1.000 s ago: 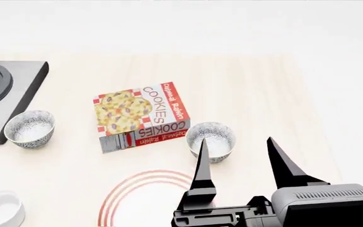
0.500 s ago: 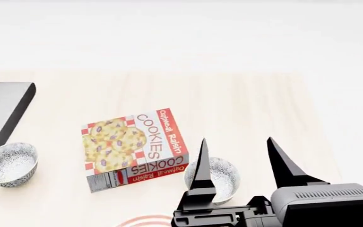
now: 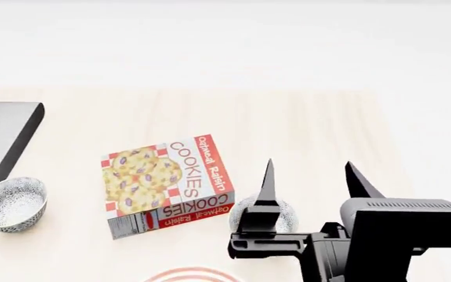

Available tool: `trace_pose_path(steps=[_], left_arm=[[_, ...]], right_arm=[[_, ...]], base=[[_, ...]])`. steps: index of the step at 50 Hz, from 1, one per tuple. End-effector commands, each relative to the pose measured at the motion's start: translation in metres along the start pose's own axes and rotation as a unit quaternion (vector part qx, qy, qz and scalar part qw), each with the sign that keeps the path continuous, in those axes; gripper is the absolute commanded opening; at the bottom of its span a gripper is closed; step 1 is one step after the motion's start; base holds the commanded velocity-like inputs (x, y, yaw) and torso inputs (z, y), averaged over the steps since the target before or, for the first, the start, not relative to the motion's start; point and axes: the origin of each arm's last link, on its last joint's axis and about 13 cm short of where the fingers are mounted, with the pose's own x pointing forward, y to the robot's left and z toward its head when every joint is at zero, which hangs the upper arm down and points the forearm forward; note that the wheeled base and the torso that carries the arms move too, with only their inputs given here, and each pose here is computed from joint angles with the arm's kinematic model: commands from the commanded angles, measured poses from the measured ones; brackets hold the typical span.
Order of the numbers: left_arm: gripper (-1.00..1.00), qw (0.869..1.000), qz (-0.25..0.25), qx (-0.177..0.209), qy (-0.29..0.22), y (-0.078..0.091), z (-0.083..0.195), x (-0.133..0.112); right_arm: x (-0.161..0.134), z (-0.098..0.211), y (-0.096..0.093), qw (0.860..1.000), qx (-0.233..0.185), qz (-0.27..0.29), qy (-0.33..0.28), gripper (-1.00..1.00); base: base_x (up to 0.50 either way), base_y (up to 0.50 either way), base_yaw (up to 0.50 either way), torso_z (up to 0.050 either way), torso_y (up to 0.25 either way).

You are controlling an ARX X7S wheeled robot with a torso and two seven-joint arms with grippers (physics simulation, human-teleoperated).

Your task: Pick the akita bowl next to the plate and place it on the plate.

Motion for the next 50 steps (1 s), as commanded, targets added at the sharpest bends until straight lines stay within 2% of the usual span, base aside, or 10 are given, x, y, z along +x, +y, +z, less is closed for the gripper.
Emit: trace_pose_path(steps=[1, 4, 6, 29, 34, 35, 37, 38, 46, 50], left_arm=[[1.00, 1.000, 0.001, -0.001, 0.002, 0.001, -0.001, 0.001], [1.00, 1.000, 0.001, -0.001, 0.002, 0.001, -0.001, 0.000], [1.00, 1.000, 0.001, -0.001, 0.002, 0.000, 0.000, 0.000], [1.00, 1.000, 0.003, 0.000, 0.001, 0.001, -0.002, 0.002], [1.00, 1.000, 0.003, 0.000, 0.001, 0.001, -0.001, 0.001], [1.00, 1.000, 0.003, 0.000, 0.001, 0.001, -0.001, 0.001], [1.00, 1.000, 0.003, 0.000, 0.001, 0.001, 0.000, 0.001], [1.00, 1.000, 0.003, 0.000, 0.001, 0.001, 0.000, 0.001], [1.00, 1.000, 0.004, 0.000, 0.001, 0.001, -0.002, 0.001], [1.00, 1.000, 0.004, 0.000, 0.001, 0.001, -0.001, 0.001]], right_arm=[[0.027, 0.007, -0.009, 0.998, -0.020, -0.030, 0.042, 1.00], [0.037, 0.010, -0.010, 0.996, -0.046, -0.055, 0.048, 1.00], [0.042, 0.013, -0.009, 0.996, -0.051, -0.043, 0.060, 1.00], [0.099, 0.013, -0.014, 0.988, -0.029, -0.027, 0.149, 1.00], [0.111, 0.007, -0.016, 0.980, -0.051, -0.042, 0.187, 1.00], [0.113, 0.005, -0.017, 0.974, -0.054, -0.036, 0.219, 1.00], [0.117, 0.002, -0.019, 0.969, -0.028, -0.055, 0.237, 1.00], [0.120, 0.001, -0.020, 0.966, -0.043, -0.047, 0.249, 1.00], [0.131, 0.001, -0.022, 0.957, -0.012, -0.048, 0.287, 1.00], [0.135, 0.000, -0.022, 0.949, -0.015, -0.044, 0.312, 1.00]], base=[[0.00, 0.00, 0.00, 0.000, 0.000], [0.00, 0.00, 0.00, 0.000, 0.000], [0.00, 0.00, 0.00, 0.000, 0.000], [0.00, 0.00, 0.00, 0.000, 0.000], [0.00, 0.00, 0.00, 0.000, 0.000], [0.00, 0.00, 0.00, 0.000, 0.000], [0.00, 0.00, 0.00, 0.000, 0.000], [0.00, 0.00, 0.00, 0.000, 0.000], [0.00, 0.00, 0.00, 0.000, 0.000], [0.00, 0.00, 0.00, 0.000, 0.000]])
